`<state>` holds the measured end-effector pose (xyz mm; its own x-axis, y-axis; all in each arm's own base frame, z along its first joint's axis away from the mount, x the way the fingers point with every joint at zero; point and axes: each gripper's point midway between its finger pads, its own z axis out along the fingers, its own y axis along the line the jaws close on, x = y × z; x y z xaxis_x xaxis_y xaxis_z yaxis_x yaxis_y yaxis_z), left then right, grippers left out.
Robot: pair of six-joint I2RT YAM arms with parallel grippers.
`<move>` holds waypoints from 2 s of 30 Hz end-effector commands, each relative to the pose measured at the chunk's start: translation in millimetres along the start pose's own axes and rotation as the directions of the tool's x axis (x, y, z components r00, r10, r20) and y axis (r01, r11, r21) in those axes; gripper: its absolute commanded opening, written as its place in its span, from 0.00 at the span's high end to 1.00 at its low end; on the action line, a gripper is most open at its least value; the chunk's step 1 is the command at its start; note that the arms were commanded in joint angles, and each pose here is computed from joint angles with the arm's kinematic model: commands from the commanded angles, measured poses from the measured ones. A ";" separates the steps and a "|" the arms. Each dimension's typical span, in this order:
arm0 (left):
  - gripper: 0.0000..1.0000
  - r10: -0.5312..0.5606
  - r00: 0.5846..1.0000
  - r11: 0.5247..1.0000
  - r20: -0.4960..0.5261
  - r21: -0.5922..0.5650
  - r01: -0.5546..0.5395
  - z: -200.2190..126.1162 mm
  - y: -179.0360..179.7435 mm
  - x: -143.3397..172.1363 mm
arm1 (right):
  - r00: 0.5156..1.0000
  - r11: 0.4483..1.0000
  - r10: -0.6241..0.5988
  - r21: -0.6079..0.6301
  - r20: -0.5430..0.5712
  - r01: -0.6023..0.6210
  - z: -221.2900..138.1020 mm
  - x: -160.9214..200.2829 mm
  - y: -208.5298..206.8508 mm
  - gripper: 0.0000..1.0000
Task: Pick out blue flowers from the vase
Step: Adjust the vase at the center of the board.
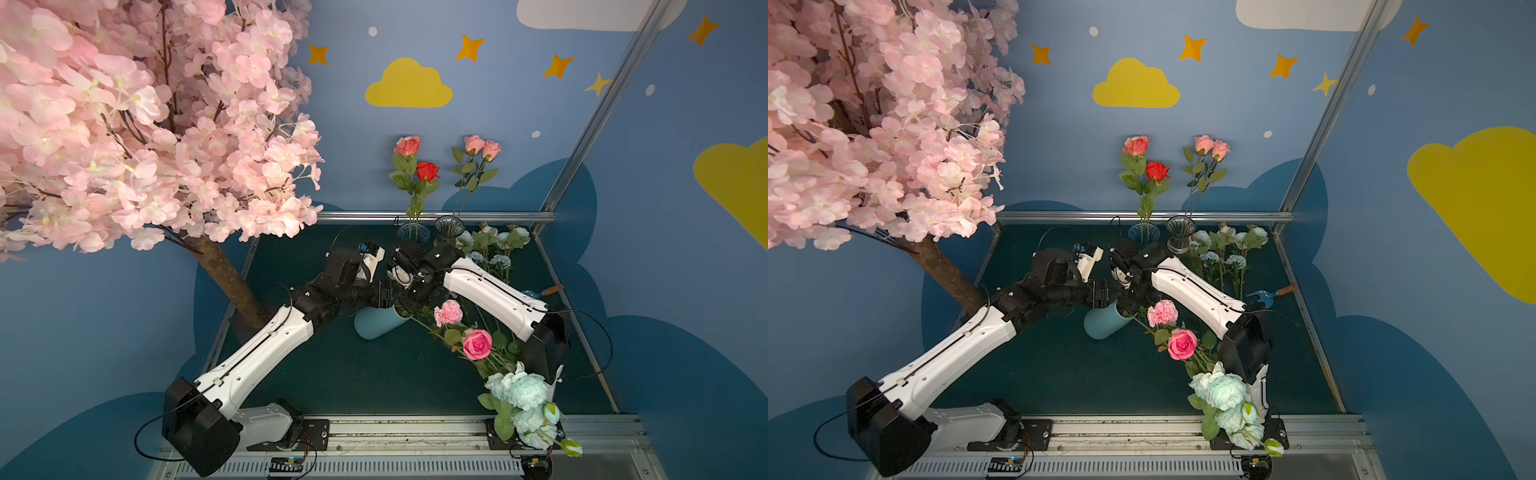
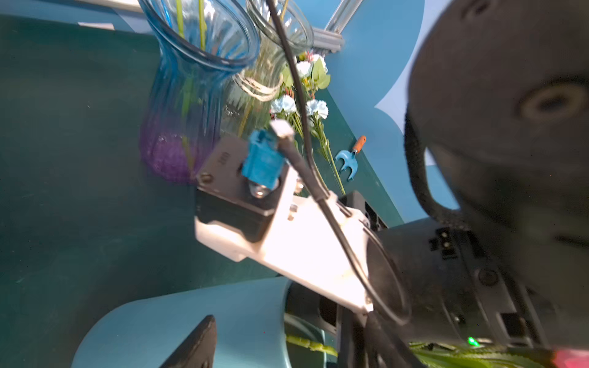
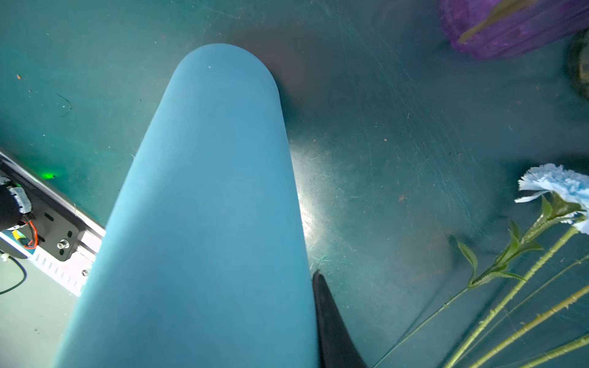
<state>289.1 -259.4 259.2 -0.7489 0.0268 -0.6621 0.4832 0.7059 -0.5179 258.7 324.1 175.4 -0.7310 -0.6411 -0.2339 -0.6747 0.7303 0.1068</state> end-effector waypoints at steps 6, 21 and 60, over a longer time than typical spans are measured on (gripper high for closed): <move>0.31 0.016 0.992 0.998 -0.126 -0.058 -0.023 -19.5 -1.7 24.9 | 1.000 1.000 -0.003 0.007 -0.020 0.003 -34.3 6.5 2.7 1.00; 0.31 -0.006 0.994 0.999 -0.110 -0.053 0.000 -14.0 7.1 35.0 | 0.994 0.996 0.010 0.094 -0.109 0.001 -50.1 23.0 -10.6 1.00; 0.67 -0.067 0.971 0.993 -0.231 -0.109 0.043 33.3 42.4 53.7 | 0.977 0.997 0.069 -0.058 0.203 -0.058 -63.5 -20.7 0.6 0.39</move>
<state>281.6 -262.5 218.6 -0.8270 0.1246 -0.5482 0.4524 0.7264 -0.5174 268.2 319.7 218.1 -0.7528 -0.5736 -0.3230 -0.6334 0.7648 0.1181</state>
